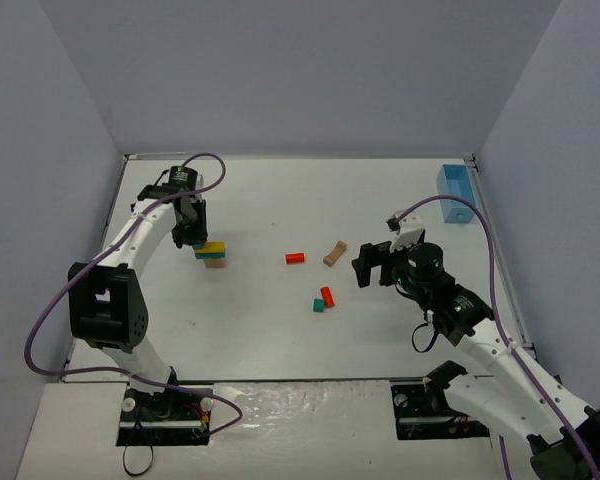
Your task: Build the wood block tower
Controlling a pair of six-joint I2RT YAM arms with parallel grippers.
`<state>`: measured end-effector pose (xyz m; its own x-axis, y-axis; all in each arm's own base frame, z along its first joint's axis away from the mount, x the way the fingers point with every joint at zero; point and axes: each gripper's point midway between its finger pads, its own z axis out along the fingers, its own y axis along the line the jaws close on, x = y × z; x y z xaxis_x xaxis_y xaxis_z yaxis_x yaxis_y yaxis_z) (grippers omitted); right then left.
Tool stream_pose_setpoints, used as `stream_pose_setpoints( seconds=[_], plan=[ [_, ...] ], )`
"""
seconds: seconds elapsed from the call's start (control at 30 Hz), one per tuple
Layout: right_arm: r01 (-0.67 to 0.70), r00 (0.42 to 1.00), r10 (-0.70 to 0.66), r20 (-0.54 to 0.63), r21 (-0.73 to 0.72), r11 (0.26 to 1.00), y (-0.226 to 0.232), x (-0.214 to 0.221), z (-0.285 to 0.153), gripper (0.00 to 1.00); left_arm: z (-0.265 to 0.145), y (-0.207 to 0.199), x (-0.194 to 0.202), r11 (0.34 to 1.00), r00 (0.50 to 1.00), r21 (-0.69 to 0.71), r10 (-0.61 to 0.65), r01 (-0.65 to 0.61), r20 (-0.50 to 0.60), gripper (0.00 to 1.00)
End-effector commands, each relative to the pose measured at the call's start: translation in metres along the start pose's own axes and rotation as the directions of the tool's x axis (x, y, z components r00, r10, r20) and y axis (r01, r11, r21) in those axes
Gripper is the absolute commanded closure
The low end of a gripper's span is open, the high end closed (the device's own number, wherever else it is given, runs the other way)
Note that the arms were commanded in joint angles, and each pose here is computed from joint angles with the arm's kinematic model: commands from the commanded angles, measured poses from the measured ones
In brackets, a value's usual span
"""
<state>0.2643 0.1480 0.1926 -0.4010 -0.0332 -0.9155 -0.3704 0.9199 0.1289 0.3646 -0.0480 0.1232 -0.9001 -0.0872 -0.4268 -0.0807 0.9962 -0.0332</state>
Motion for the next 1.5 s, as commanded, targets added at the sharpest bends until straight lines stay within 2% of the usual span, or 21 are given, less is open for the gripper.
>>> stream_pose_setpoints(
  seconds=[0.0, 0.43, 0.7, 0.97, 1.1, 1.17, 1.2, 1.27, 1.37, 1.47],
  plan=[
    [0.0, 0.998, 0.0, 0.059, -0.007, 1.0, 0.002, -0.018, 0.002, 0.0, -0.016, 0.003, -0.014, 1.0, 0.998, 0.004, 0.0, 0.0, 0.07, 0.72],
    [0.001, 0.998, 0.0, 0.055, -0.006, 1.0, 0.002, -0.017, 0.003, 0.0, -0.017, 0.002, -0.015, 1.0, 0.997, 0.009, -0.002, 0.001, 0.073, 0.6],
    [0.0, 0.998, 0.0, 0.065, -0.008, 1.0, 0.002, -0.021, 0.001, 0.0, -0.055, -0.007, -0.029, 0.998, 0.985, 0.063, -0.016, 0.005, 0.174, 0.52],
    [-0.004, 0.995, 0.006, 0.103, -0.015, 1.0, 0.003, -0.031, -0.006, 0.0, -0.084, -0.026, -0.022, 0.995, 0.976, 0.079, 0.036, -0.054, 0.215, 0.52],
    [-0.011, 0.991, 0.012, 0.131, -0.011, 1.0, 0.002, -0.038, -0.012, 0.0, -0.095, -0.067, -0.008, 0.976, 0.961, 0.125, 0.143, -0.176, 0.236, 0.52],
    [-0.016, 0.988, 0.016, 0.154, -0.004, 1.0, 0.001, -0.044, -0.016, 0.0, -0.1, -0.109, 0.009, 0.939, 0.937, 0.174, 0.251, -0.297, 0.244, 0.52],
    [-0.02, 0.987, 0.019, 0.158, 0.001, 1.0, 0.0, -0.045, -0.017, 0.0, -0.098, -0.114, 0.011, 0.932, 0.933, 0.178, 0.269, -0.315, 0.24, 0.52],
    [-0.029, 0.982, 0.027, 0.188, 0.01, 1.0, -0.002, -0.051, -0.024, 0.0, -0.101, -0.16, 0.036, 0.856, 0.871, 0.207, 0.421, -0.474, 0.255, 0.52],
    [-0.039, 0.975, 0.035, 0.222, 0.015, 0.999, -0.004, -0.056, -0.032, 0.0, -0.097, -0.197, 0.057, 0.748, 0.774, 0.216, 0.568, -0.627, 0.28, 0.52],
    [-0.054, 0.966, 0.049, 0.253, 0.015, 0.998, -0.005, -0.06, -0.04, 0.0, -0.085, -0.235, 0.086, 0.6, 0.659, 0.272, 0.694, -0.752, 0.289, 0.52]
  ],
)
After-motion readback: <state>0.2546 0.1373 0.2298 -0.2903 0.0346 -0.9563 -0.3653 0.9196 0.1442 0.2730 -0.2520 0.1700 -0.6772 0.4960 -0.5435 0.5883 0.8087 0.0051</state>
